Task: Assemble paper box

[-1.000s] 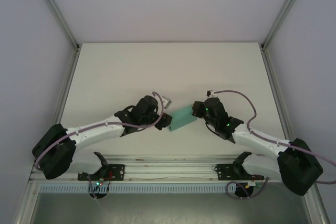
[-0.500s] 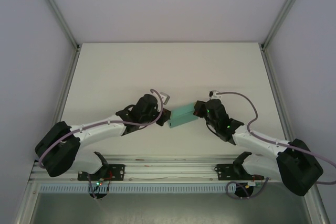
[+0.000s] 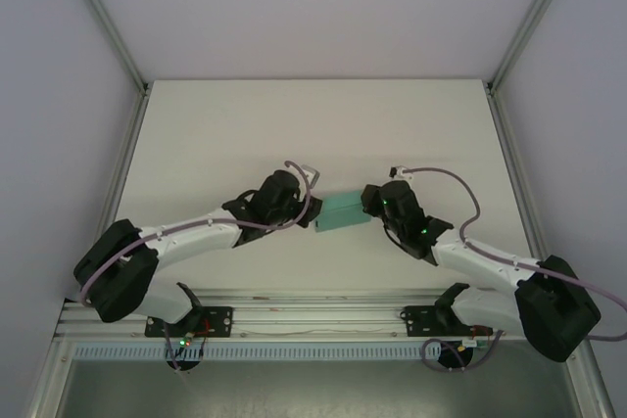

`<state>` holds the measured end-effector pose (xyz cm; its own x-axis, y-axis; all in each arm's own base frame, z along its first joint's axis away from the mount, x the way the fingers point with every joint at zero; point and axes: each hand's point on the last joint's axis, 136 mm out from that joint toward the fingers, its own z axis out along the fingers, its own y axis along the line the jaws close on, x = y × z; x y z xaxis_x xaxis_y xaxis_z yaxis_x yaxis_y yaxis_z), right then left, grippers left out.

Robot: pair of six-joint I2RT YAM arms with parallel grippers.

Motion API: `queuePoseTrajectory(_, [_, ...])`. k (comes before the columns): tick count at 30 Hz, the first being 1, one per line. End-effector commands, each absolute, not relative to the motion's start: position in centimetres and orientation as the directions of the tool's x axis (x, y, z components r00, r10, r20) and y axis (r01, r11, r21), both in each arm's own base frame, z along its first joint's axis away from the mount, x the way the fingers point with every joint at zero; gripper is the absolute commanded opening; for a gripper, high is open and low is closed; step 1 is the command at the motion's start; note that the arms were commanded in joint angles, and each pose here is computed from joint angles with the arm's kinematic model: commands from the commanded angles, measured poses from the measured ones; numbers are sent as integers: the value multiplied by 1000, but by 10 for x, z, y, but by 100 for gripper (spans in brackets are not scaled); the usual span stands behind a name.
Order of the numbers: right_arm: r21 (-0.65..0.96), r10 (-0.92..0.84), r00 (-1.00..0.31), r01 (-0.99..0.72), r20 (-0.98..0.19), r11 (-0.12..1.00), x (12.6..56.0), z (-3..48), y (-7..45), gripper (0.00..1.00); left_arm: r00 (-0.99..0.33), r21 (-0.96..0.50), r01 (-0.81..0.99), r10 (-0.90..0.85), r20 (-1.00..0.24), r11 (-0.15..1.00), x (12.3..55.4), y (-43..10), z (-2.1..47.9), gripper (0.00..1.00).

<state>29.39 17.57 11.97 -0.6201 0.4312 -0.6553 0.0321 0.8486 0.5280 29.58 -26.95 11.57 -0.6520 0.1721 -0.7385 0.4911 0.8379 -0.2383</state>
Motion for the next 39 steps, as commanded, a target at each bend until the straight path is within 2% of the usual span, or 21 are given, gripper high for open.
queuePoseTrajectory(1, [335,308,-764,128,-567,933,261,71,151,26,-755,-112,431,290,-588,895,281,-232,76,45])
queuePoseTrajectory(3, [336,308,-751,122,-584,934,267,84,153,31,-741,-108,432,283,-609,895,288,-236,91,49])
queuePoseTrajectory(5, [341,302,-738,104,-604,934,274,96,157,33,-719,-93,440,289,-632,893,294,-239,105,63])
queuePoseTrajectory(7, [337,297,-721,94,-625,937,280,107,158,37,-695,-81,437,279,-663,896,302,-240,119,72])
queuePoseTrajectory(9, [317,278,-709,80,-648,945,285,118,158,43,-676,-72,434,272,-684,898,308,-242,132,91])
queuePoseTrajectory(11, [295,260,-696,72,-669,953,289,128,156,45,-668,-64,422,262,-696,904,312,-241,140,100])
queuePoseTrajectory(15, [274,227,-703,47,-674,960,292,136,156,51,-699,-79,386,235,-675,919,314,-237,144,100])
queuePoseTrajectory(17, [275,214,-718,33,-662,961,290,135,157,51,-728,-118,377,215,-651,919,308,-238,140,100])
queuePoseTrajectory(19, [302,217,-722,13,-656,953,286,140,159,50,-768,-194,375,186,-613,906,296,-240,133,98])
queuePoseTrajectory(21, [322,224,-734,7,-641,947,283,137,159,48,-801,-286,378,156,-578,881,285,-245,126,93])
queuePoseTrajectory(25, [375,268,-744,24,-612,927,283,130,156,41,-842,-379,326,84,-532,866,278,-240,119,83])
queuePoseTrajectory(30, [414,298,-766,46,-570,909,286,116,159,31,-864,-508,315,20,-504,802,279,-248,120,81])
queuePoseTrajectory(34, [423,300,-773,46,-559,905,282,109,158,29,-882,-537,298,13,-471,789,279,-250,112,78])
queuePoseTrajectory(39, [408,313,-756,67,-574,911,281,109,150,31,-895,-553,290,16,-446,781,281,-252,105,74])
